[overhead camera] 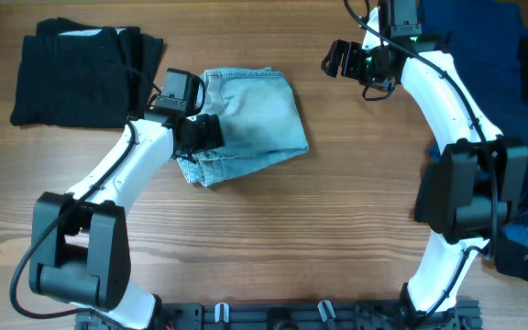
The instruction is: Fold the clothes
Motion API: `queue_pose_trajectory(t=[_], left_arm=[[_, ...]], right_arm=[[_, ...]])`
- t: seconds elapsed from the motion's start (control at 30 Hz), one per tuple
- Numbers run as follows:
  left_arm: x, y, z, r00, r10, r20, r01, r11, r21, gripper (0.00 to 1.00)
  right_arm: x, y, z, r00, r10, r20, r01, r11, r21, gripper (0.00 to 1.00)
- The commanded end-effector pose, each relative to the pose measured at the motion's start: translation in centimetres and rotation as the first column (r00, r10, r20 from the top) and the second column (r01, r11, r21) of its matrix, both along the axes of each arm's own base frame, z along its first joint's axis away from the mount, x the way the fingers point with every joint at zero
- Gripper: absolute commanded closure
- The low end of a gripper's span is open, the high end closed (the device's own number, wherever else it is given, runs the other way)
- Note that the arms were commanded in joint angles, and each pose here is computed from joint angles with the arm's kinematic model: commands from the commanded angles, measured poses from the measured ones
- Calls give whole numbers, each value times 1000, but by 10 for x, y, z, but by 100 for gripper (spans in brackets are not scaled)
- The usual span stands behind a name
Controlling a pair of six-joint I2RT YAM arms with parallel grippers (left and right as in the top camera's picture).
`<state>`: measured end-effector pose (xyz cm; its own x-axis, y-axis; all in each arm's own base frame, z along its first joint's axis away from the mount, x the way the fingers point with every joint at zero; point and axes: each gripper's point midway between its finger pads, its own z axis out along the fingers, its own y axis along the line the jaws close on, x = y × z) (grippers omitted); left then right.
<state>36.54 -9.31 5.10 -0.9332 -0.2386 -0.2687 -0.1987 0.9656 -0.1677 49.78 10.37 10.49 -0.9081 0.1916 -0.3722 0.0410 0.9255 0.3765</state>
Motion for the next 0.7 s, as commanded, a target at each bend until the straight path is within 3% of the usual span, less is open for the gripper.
queue_pose_trajectory(t=[0.0, 0.43, 0.67], left_arm=[[-2, 4, -4, 999, 39, -17, -39, 999, 14, 14], [9, 42, -17, 993, 112, -31, -111, 994, 15, 18], [7, 24, -50, 991, 77, -112, -86, 993, -79, 12]], right_arm=[[-2, 5, 16, 999, 31, 33, -32, 999, 24, 0], [-3, 5, 16, 999, 35, 33, -36, 999, 21, 0], [-2, 5, 16, 999, 35, 35, -36, 999, 21, 0]])
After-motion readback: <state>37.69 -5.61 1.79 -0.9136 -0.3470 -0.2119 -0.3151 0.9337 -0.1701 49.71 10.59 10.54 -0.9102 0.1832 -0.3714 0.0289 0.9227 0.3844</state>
